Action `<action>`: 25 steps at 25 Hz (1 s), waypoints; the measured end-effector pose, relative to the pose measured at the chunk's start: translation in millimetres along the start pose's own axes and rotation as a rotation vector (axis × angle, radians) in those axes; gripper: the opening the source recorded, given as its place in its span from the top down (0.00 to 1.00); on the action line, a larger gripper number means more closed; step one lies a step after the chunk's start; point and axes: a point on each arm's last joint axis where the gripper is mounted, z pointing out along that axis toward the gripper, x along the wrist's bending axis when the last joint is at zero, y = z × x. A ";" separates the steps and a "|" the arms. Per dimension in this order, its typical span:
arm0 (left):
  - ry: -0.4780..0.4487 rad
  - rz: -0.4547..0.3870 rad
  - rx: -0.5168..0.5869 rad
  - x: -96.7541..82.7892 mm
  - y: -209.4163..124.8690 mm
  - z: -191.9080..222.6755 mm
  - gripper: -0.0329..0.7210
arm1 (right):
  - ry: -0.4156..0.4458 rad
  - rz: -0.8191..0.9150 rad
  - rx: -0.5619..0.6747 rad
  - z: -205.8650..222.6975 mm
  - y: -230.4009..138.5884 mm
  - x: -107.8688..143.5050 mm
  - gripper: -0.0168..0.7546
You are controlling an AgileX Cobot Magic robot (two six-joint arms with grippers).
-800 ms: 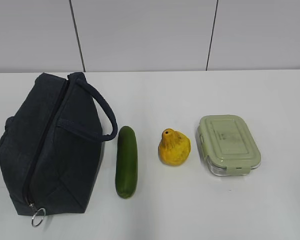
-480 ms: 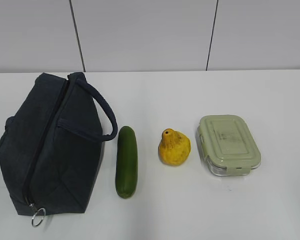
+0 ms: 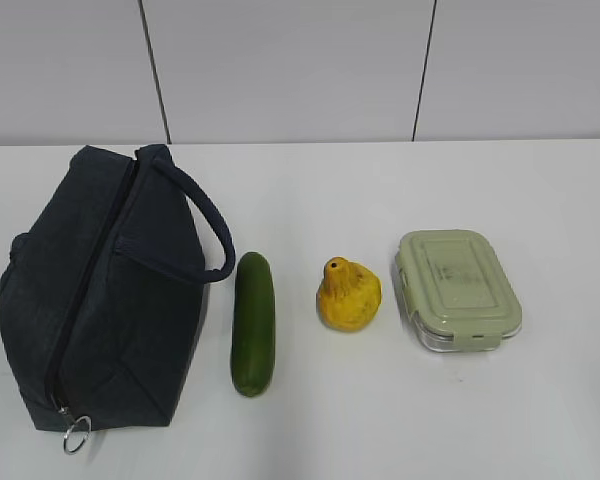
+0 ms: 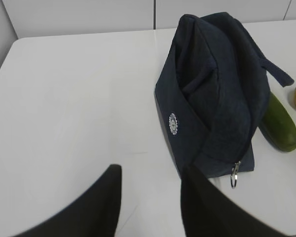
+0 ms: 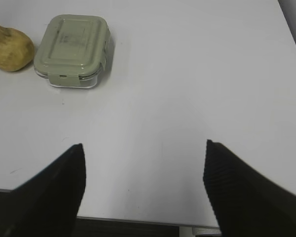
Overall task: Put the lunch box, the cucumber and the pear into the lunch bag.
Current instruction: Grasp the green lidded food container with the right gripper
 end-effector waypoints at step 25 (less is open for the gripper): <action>0.000 0.000 0.000 0.0 0.0 0.0 0.64 | -0.012 0.049 0.033 5.3 65.7 -4.8 0.22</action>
